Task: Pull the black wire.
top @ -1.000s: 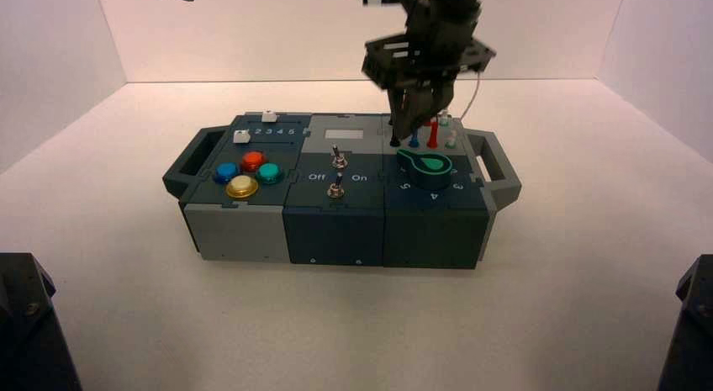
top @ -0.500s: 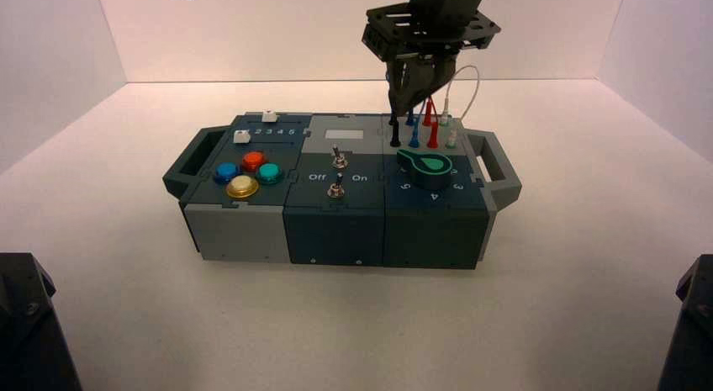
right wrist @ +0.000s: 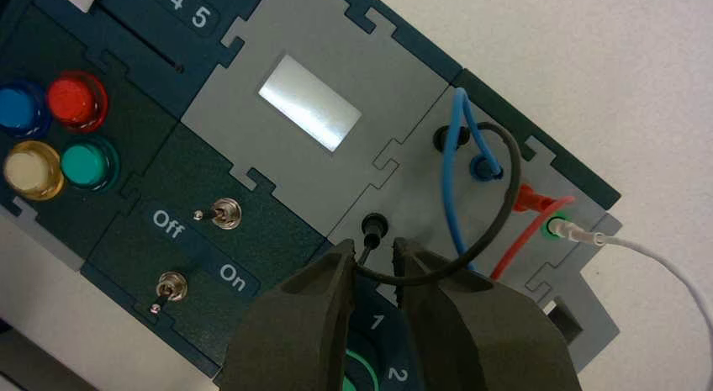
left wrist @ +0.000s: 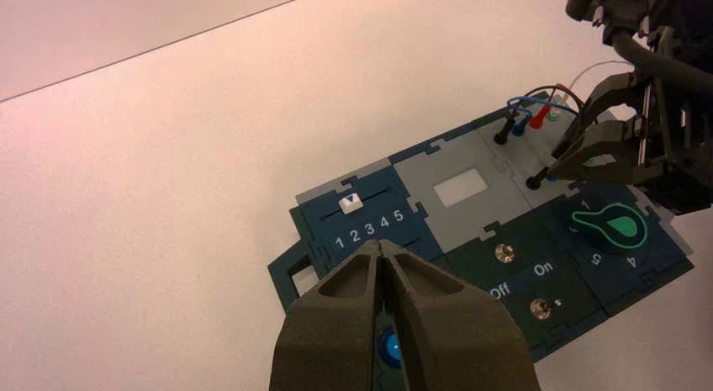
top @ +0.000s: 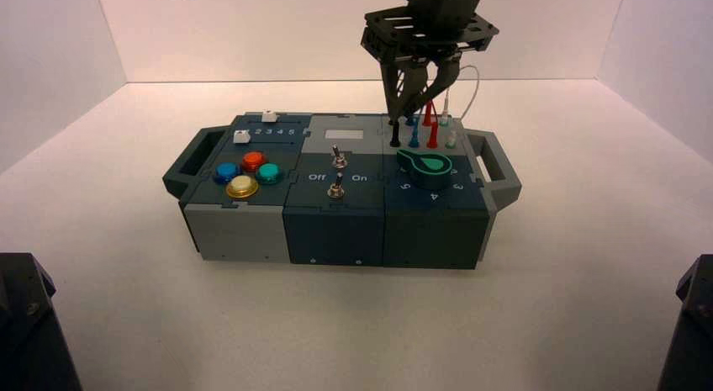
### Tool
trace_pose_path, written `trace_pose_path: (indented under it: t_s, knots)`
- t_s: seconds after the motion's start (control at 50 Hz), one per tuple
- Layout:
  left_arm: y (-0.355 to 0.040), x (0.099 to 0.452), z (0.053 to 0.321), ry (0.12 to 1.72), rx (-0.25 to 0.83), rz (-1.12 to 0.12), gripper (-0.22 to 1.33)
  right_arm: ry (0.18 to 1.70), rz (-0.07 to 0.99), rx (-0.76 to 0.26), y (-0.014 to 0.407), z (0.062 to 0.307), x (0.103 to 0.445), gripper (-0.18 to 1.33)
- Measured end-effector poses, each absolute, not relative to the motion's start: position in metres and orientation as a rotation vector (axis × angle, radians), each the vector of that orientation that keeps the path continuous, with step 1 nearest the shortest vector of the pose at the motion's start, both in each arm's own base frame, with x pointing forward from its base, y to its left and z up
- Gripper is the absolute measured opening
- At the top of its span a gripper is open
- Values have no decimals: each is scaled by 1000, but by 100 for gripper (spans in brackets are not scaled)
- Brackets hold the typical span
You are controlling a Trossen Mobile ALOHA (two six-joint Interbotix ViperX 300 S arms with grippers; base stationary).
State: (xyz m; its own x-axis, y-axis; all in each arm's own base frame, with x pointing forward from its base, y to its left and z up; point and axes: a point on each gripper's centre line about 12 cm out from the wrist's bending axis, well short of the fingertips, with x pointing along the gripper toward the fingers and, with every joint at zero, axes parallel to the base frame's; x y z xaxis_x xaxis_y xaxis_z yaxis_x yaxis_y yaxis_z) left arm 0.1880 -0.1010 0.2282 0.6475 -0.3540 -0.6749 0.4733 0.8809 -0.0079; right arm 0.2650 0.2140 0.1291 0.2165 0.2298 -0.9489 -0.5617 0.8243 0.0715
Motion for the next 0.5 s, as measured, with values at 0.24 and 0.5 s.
trace_pose_path:
  t_s: [0.24, 0.5]
  knots:
    - [-101, 188, 228, 727, 177, -474, -16, 1266, 559, -318, 215, 120, 264, 55]
    - [-101, 189, 230, 723, 176, -473, -16, 1271, 557, -320, 220, 115, 269, 55]
